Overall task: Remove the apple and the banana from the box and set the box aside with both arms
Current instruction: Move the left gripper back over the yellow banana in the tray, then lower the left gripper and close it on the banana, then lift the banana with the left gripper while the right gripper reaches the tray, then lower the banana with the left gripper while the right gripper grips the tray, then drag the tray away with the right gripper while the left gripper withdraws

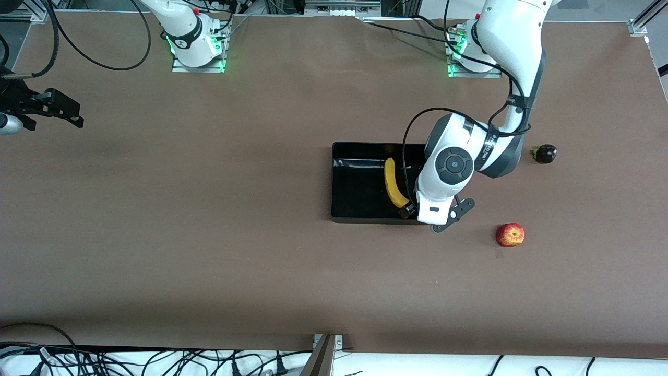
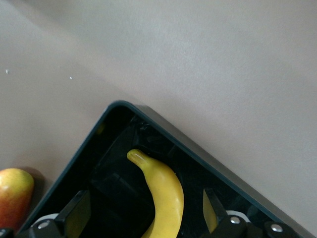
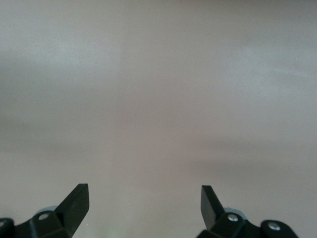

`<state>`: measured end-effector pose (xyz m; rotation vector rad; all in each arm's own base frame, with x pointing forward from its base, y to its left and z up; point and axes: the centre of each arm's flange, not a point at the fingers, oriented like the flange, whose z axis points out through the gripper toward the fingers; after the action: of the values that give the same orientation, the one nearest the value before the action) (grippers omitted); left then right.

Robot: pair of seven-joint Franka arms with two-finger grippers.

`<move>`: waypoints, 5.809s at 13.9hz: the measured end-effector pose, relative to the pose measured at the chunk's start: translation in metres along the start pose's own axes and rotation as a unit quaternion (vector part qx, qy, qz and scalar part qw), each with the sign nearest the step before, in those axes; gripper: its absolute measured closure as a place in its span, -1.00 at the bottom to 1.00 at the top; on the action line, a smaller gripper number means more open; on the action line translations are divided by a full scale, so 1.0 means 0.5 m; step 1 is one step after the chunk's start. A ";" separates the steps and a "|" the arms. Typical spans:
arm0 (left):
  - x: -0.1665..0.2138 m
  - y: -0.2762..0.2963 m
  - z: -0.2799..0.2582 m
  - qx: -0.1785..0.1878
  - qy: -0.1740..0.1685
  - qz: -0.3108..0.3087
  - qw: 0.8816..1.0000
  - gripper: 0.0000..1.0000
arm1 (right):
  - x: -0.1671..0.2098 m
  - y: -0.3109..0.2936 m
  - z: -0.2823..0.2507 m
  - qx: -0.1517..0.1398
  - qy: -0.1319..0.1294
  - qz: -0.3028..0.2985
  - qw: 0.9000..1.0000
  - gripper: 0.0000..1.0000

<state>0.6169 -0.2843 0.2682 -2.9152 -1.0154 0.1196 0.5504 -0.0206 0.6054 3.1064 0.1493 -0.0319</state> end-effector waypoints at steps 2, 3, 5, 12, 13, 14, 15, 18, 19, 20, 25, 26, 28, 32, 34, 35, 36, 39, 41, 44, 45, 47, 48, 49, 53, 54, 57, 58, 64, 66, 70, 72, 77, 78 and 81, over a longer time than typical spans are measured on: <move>-0.027 0.008 0.034 0.003 -0.007 0.009 1.000 -1.00 | 0.000 0.000 0.000 0.000 0.000 0.000 1.000 -1.00; -0.044 0.011 0.055 0.003 -0.009 0.015 1.000 -1.00 | 0.000 0.000 0.000 0.000 0.000 0.000 1.000 -1.00; -0.081 0.007 0.098 0.009 -0.019 0.027 0.999 -1.00 | 0.000 0.000 0.000 0.000 0.000 0.000 1.000 -1.00; -0.148 -0.016 0.174 0.019 -0.039 0.069 0.997 -1.00 | 0.000 0.000 0.000 0.000 0.000 0.000 1.000 -1.00; -0.145 -0.021 0.181 0.016 -0.038 0.069 0.997 -1.00 | 0.000 0.000 0.000 0.000 0.000 0.000 1.000 -1.00; -0.142 -0.026 0.187 0.015 -0.037 0.071 0.997 -1.00 | 0.000 0.000 0.000 0.000 0.000 0.000 1.000 -1.00; -0.139 -0.031 0.191 0.015 -0.038 0.072 0.997 -1.00 | 0.000 0.000 0.000 0.000 0.000 0.000 1.000 -1.00; -0.134 -0.037 0.199 0.013 -0.037 0.070 0.997 -1.00 | 0.000 0.000 0.000 0.000 0.000 0.000 1.000 -1.00; -0.134 -0.038 0.201 0.012 -0.037 0.070 0.997 -0.87 | 0.000 0.000 0.000 0.000 0.000 0.000 1.000 -1.00; -0.133 -0.038 0.201 0.010 -0.036 0.070 0.997 -0.67 | 0.000 0.000 0.000 0.000 0.000 0.000 1.000 -1.00; -0.133 -0.033 0.194 0.003 -0.033 0.083 0.996 0.31 | 0.000 0.000 0.000 0.000 0.000 0.000 1.000 -1.00; -0.132 -0.034 0.194 0.003 -0.033 0.083 0.996 0.32 | 0.000 0.000 0.000 0.000 0.000 0.000 1.000 -1.00; -0.131 -0.033 0.191 0.002 -0.033 0.083 0.996 0.32 | 0.000 0.000 0.000 0.000 0.000 0.000 1.000 -1.00; -0.124 -0.014 0.112 0.018 -0.047 0.086 0.995 0.32 | -0.001 0.000 0.001 0.000 -0.002 0.000 1.000 -1.00; -0.105 -0.007 0.010 0.024 -0.056 0.085 0.995 0.32 | -0.011 -0.001 0.009 0.003 -0.025 0.000 1.000 -1.00; -0.088 -0.013 -0.042 0.023 -0.058 0.087 0.994 0.32 | -0.016 -0.002 0.013 0.005 -0.038 0.000 0.999 -1.00; -0.065 -0.027 -0.093 0.023 -0.062 0.093 0.993 0.32 | -0.019 -0.003 0.016 0.006 -0.046 0.000 0.999 -1.00; 0.040 -0.111 -0.219 0.027 -0.085 0.133 0.987 0.32 | -0.016 -0.013 0.029 0.007 -0.057 -0.006 0.998 -1.00; 0.126 -0.192 -0.264 0.027 -0.106 0.172 0.979 0.32 | -0.003 -0.068 0.042 0.006 -0.063 -0.033 0.997 -1.00; 0.283 -0.344 -0.263 0.030 -0.118 0.247 0.961 0.32 | 0.024 -0.217 0.092 0.001 -0.084 -0.093 0.992 -1.00; 0.334 -0.394 -0.252 0.032 -0.114 0.266 0.957 0.32 | 0.038 -0.280 0.120 -0.002 -0.088 -0.107 0.990 -1.00; 0.418 -0.465 -0.222 0.018 -0.096 0.297 0.950 0.32 | 0.070 -0.419 0.191 -0.011 -0.079 -0.104 0.991 -1.00; 0.449 -0.485 -0.202 0.012 -0.086 0.305 0.949 0.32 | 0.082 -0.485 0.225 -0.013 -0.075 -0.097 0.992 -1.00; 0.472 -0.495 -0.179 0.008 -0.076 0.309 0.948 0.32 | 0.090 -0.545 0.255 -0.011 -0.069 -0.091 0.993 -1.00; 0.550 -0.501 -0.050 -0.002 -0.027 0.321 0.947 0.32 | 0.104 -0.749 0.372 0.046 -0.039 -0.062 0.996 -1.00; 0.569 -0.506 -0.014 -0.001 -0.014 0.322 0.946 0.32 | 0.102 -0.797 0.404 0.061 -0.031 -0.042 0.997 -1.00; 0.608 -0.523 0.084 0.005 0.013 0.326 0.945 0.32 | 0.073 -0.953 0.500 0.087 0.008 0.011 0.996 -0.99; 0.614 -0.524 0.115 0.004 0.017 0.326 0.945 0.32 | 0.056 -0.999 0.534 0.094 0.018 0.016 0.995 -0.89; 0.629 -0.526 0.196 0.004 0.036 0.325 0.945 0.32 | 0.023 -1.081 0.680 0.096 0.026 0.014 0.995 0.26; 0.631 -0.529 0.196 0.009 0.038 0.328 0.944 0.26 | 0.016 -1.087 0.696 0.092 0.022 0.011 0.995 0.65; 0.632 -0.547 0.171 0.035 0.015 0.336 0.941 -0.27 | 0.032 -1.061 0.692 0.077 0.018 0.019 0.997 0.90; 0.625 -0.554 0.100 0.043 -0.003 0.335 0.941 -0.65 | 0.080 -0.994 0.655 0.058 0.025 0.043 0.997 0.90; 0.495 -0.521 -0.201 0.064 -0.063 0.353 0.931 -1.00 | 0.170 -0.737 0.489 0.005 -0.004 0.086 0.996 0.90; 0.458 -0.517 -0.272 0.061 -0.063 0.356 0.930 -1.00 | 0.177 -0.680 0.472 -0.004 -0.015 0.084 0.996 0.90; 0.362 -0.525 -0.461 0.036 -0.036 0.338 0.940 -1.00 | 0.192 -0.480 0.462 -0.024 -0.030 0.078 0.996 0.90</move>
<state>0.6169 0.0284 0.5074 -3.0616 0.0314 0.2786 0.6183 0.2201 0.3653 3.0549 -0.0939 -0.1170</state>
